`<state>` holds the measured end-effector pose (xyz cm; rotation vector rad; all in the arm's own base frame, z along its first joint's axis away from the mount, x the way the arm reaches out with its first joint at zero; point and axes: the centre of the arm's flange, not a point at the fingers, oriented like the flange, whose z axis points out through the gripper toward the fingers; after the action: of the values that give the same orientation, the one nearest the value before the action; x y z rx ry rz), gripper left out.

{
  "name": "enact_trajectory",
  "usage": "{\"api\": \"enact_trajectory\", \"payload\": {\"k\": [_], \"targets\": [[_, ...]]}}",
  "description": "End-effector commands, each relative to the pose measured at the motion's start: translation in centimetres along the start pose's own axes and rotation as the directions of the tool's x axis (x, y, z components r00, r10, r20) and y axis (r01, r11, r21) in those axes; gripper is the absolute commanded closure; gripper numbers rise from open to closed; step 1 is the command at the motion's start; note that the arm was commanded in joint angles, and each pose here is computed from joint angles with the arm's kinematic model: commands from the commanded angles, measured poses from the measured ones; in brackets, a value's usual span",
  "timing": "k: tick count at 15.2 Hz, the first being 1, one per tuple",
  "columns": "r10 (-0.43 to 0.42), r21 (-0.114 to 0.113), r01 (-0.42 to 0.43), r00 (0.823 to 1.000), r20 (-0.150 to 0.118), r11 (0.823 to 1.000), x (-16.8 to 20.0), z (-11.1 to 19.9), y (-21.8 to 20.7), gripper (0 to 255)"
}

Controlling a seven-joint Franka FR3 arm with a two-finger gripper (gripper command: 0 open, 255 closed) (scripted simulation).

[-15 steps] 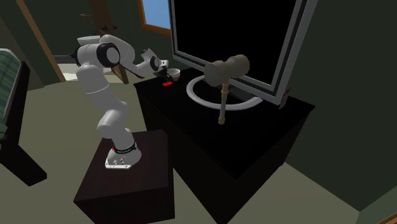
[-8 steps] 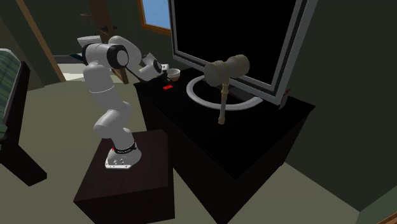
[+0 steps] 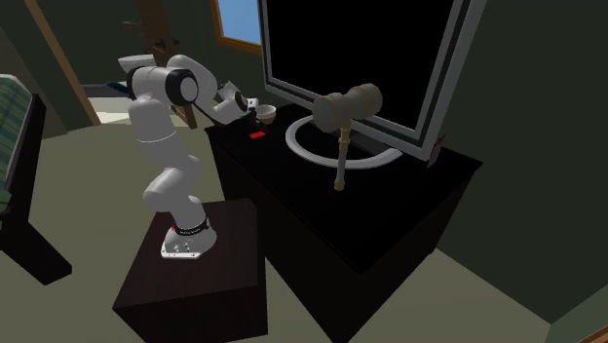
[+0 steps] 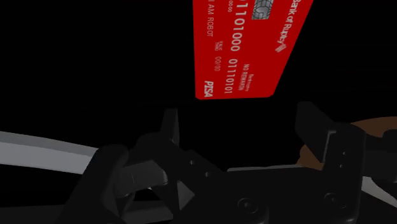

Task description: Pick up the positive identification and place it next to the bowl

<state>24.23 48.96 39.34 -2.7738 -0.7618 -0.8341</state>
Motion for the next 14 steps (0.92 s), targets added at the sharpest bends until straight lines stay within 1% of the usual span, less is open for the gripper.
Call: {"api": "enact_trajectory", "payload": {"k": [1,4,8,14], "targets": [[0.0,0.0,0.0,1.0,0.0,1.0,0.0,0.0,0.0,0],[0.0,0.0,0.0,1.0,0.0,1.0,0.0,0.0,0.0,0],[0.0,0.0,0.0,1.0,0.0,1.0,0.0,-5.0,0.0,0],[0.0,0.0,0.0,1.0,0.0,1.0,0.0,-5.0,0.0,0]]}}
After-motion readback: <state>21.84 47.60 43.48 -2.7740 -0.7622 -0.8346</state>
